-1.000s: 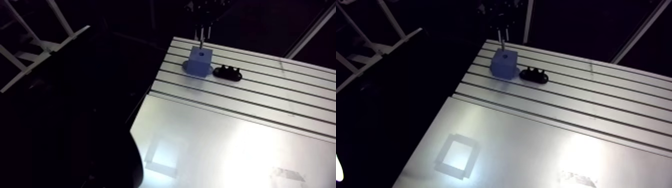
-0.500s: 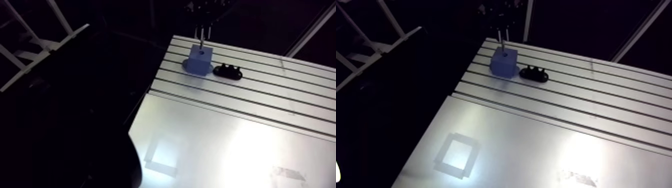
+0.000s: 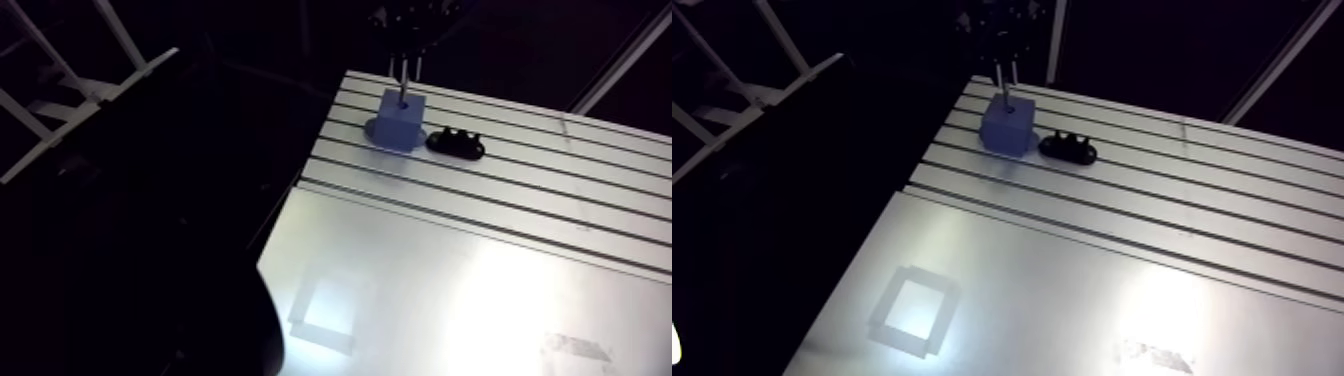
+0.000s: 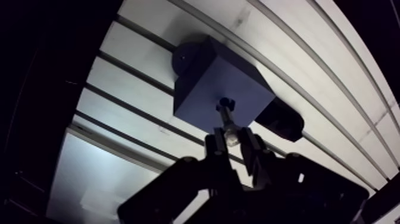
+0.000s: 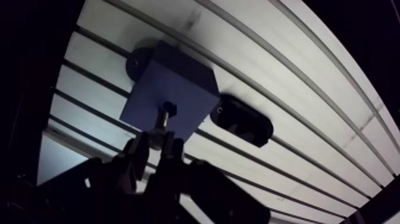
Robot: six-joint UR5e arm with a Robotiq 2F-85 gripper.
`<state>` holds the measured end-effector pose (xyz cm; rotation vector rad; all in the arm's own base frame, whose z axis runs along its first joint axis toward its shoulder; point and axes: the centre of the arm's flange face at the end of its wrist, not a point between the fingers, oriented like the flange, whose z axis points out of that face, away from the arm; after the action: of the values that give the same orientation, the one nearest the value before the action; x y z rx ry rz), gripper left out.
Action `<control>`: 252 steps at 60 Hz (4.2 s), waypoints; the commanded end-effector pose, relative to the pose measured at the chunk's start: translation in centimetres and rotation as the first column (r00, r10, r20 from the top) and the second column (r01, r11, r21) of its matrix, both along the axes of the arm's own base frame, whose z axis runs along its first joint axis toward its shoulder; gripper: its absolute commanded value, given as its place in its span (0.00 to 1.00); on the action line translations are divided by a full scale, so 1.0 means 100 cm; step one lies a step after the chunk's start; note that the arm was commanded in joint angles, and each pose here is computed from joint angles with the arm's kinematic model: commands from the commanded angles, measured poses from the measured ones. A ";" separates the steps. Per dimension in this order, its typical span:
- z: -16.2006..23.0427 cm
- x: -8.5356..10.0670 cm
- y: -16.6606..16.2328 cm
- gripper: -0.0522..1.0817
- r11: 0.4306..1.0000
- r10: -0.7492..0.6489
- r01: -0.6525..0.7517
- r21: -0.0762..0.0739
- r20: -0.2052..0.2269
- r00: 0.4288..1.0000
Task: Pick up the M10 bolt and insert it into the hex recess until seated.
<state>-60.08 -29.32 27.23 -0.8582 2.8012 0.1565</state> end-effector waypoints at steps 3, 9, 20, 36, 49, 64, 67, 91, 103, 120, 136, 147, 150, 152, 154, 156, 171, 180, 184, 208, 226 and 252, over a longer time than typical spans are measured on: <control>0.000 -0.001 0.001 0.96 1.000 -0.001 0.001 0.000 0.001 1.000; -0.001 0.000 0.001 0.96 1.000 -0.001 0.001 0.001 0.002 1.000; -0.001 -0.001 0.001 0.96 1.000 -0.001 0.001 0.002 0.002 1.000; -0.003 0.000 0.001 0.96 1.000 0.000 0.000 0.006 0.004 1.000; -0.003 -0.001 0.001 0.96 1.000 0.000 0.000 0.006 0.004 1.000; -0.004 0.000 0.002 0.95 1.000 -0.001 0.001 0.007 0.005 1.000; -0.005 0.000 0.002 0.95 1.000 -0.001 0.001 0.008 0.006 1.000; -0.008 0.000 0.001 0.95 1.000 0.000 -0.001 0.009 0.011 1.000; -0.007 -0.001 0.001 0.95 1.000 -0.001 0.001 0.009 0.008 1.000; -0.008 -0.002 0.001 0.95 1.000 -0.001 0.001 0.008 0.006 1.000; -0.012 -0.005 0.001 0.95 1.000 -0.001 0.001 0.006 0.005 1.000; -0.012 -0.005 0.001 0.95 1.000 -0.001 0.001 0.006 0.005 1.000; -0.012 -0.005 0.001 0.95 1.000 -0.001 0.001 0.006 0.005 1.000; -0.012 -0.004 0.001 0.95 1.000 -0.001 0.001 0.006 0.004 1.000; -0.011 -0.004 0.001 0.95 1.000 -0.001 0.001 0.006 0.004 1.000; -0.011 -0.004 0.001 0.95 1.000 -0.001 0.001 0.006 0.004 1.000; -0.013 -0.003 0.002 0.95 1.000 -0.003 0.003 0.007 0.007 1.000; -0.015 -0.003 0.002 0.95 1.000 -0.003 0.003 0.008 0.010 1.000; -0.015 -0.002 0.002 0.95 1.000 -0.003 0.003 0.008 0.010 1.000; -0.016 -0.003 0.002 0.95 1.000 -0.003 0.003 0.009 0.011 1.000; -0.017 -0.002 0.002 0.95 1.000 -0.004 0.004 0.010 0.010 1.000; -0.017 -0.002 0.002 0.95 1.000 -0.003 0.003 0.009 0.011 1.000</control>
<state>-60.30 -29.12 25.55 -0.8508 2.7887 0.1640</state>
